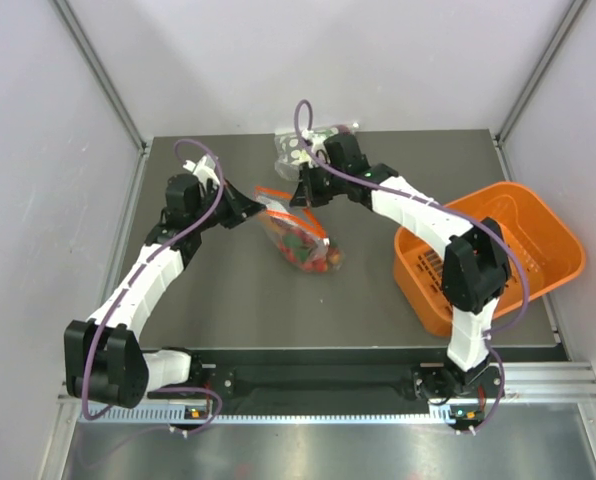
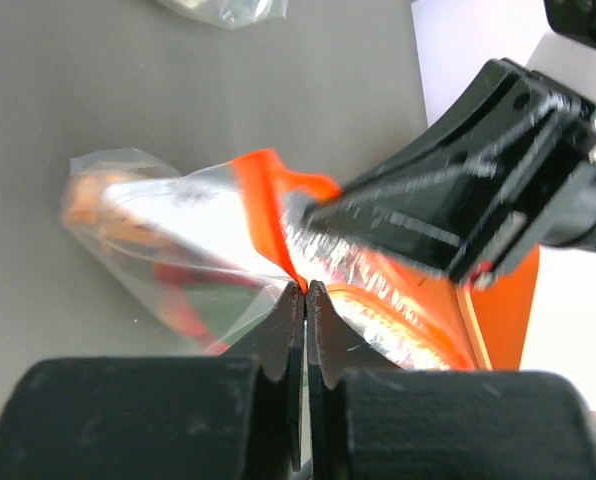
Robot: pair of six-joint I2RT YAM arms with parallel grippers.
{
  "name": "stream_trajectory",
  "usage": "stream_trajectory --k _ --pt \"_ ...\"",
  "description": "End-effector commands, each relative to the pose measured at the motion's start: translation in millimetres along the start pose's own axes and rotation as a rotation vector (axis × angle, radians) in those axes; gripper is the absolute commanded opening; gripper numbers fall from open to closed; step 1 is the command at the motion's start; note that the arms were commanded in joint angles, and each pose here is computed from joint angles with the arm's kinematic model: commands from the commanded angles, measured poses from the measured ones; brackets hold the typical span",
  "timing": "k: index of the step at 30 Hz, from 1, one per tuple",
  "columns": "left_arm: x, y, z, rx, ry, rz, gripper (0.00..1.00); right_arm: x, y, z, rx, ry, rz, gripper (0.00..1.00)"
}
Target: Open the zip-top bag and remove the fake food
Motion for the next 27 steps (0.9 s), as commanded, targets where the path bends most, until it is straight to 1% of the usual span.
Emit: stream_trajectory --k 1,3,5,7,10,12,17,20,22,23,27 --pt "-9.8 -8.8 -26.6 -0.05 0.081 0.033 0.0 -16.1 -59.5 -52.6 -0.214 0.031 0.127 0.0" --pt "-5.9 -10.2 -32.7 -0.046 0.082 0.029 0.0 -24.3 -86.0 -66.2 -0.286 0.038 0.176 0.0" --pt "-4.4 -10.4 -34.3 -0.039 0.084 0.032 0.0 -23.9 -102.7 -74.1 -0.325 0.024 0.192 0.0" --pt "-5.8 -8.3 -37.9 -0.026 0.102 0.045 0.0 -18.5 -120.3 -80.3 -0.354 0.001 0.198 0.0" --pt "-4.9 -0.2 -38.4 0.018 0.11 0.074 0.0 -6.7 -130.4 -85.4 -0.37 -0.021 0.179 0.0" --pt "0.6 5.4 -36.8 0.038 0.118 0.071 0.0 -4.4 -128.2 -83.9 -0.364 -0.02 0.17 0.0" --pt "37.7 17.4 -22.3 0.132 0.175 -0.059 0.0 0.6 -96.6 -61.5 -0.298 0.002 0.14 0.0" --pt "53.4 17.3 -17.1 0.153 0.219 -0.128 0.0 5.1 -75.6 -46.5 -0.262 0.017 0.126 0.0" --pt "56.0 14.8 -18.6 0.155 0.25 -0.154 0.01 7.5 -63.7 -39.0 -0.241 0.039 0.116 0.0" --pt "54.9 13.4 -19.2 0.155 0.258 -0.159 0.03 7.1 -59.0 -35.1 -0.231 0.045 0.114 0.0" --pt "37.0 -1.6 -32.1 0.088 0.313 -0.158 0.3 10.6 -46.2 -28.4 -0.211 0.052 0.104 0.0"
Point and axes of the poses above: each gripper's point midway between its finger pads, its own y axis out along the fingers, its own x axis along the line the jaws close on, z = x × y, the point moved 5 cm from there along -y, back along the fingers, and after that the axes turned 4 degrees about y, right-handed, at the moved point
